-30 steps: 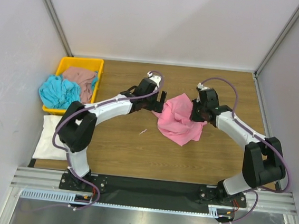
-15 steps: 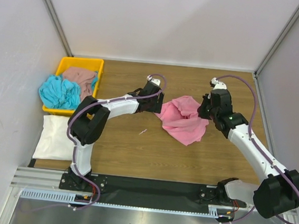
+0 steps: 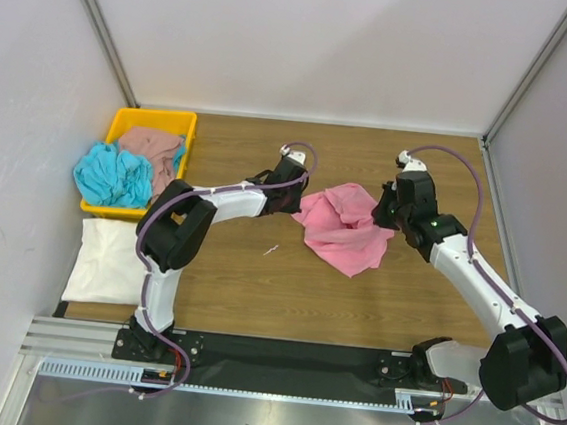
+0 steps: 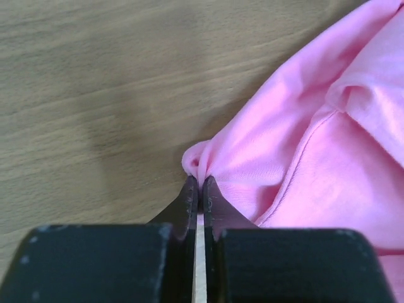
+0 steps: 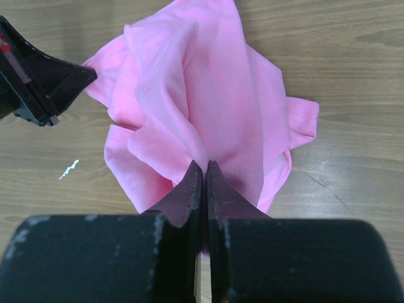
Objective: Fold and stack the t-shirts
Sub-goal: Move the tshirt to the center of the board, then flatten the tshirt out
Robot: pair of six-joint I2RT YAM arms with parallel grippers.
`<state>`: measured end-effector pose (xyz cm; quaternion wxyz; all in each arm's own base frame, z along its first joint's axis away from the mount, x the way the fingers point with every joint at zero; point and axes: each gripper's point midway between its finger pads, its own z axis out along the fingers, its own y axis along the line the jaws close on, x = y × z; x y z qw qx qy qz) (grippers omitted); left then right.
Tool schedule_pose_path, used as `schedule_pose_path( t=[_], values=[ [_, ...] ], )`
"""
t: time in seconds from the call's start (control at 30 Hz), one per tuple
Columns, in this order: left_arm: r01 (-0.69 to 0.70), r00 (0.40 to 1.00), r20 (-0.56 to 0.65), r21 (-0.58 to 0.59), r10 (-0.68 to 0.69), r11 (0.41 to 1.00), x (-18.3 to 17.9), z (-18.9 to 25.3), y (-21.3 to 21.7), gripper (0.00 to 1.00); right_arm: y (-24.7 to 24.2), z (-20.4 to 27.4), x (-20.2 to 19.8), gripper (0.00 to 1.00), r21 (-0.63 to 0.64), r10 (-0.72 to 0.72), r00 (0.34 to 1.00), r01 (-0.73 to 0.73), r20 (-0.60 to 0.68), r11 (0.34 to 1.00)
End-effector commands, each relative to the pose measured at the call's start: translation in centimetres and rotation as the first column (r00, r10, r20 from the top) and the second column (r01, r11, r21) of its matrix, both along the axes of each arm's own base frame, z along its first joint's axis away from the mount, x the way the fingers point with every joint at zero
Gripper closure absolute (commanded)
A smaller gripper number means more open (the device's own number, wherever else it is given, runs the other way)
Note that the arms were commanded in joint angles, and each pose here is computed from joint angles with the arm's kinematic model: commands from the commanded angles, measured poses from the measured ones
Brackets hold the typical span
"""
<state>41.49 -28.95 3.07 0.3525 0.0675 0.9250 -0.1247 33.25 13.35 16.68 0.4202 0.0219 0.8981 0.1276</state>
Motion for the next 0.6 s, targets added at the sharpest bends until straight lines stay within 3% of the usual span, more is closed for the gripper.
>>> schedule_pose_path(
  t=[0.0,0.1,0.3,0.4,0.57],
  values=[
    [-0.055,0.994,0.094,-0.023,0.057,0.998,2.4,4.0,0.9,1.00,0.9,4.0,1.7,1.00,0.041,0.000,0.996,-0.004,0.088,0.999],
    [-0.125,0.973,0.190,-0.059,0.134,0.990,4.3,9.9,4.8,1.00,0.5,7.1,2.7,1.00,0.046,-0.025,0.991,0.019,0.133,0.999],
    [-0.130,0.925,0.339,-0.141,0.171,0.981,5.0,21.9,11.1,1.00,-1.4,13.3,4.0,1.00,0.109,-0.082,0.965,0.057,0.249,0.992],
    [-0.123,0.898,0.412,-0.105,0.156,0.987,3.8,26.3,12.6,1.00,-1.5,16.0,3.9,1.00,0.138,-0.064,0.951,0.023,0.303,0.990],
    [-0.172,0.796,0.561,-0.151,0.227,0.973,-1.1,35.5,16.2,1.00,-1.6,19.9,3.3,1.00,0.127,-0.011,0.923,-0.041,0.384,0.991]
  ],
)
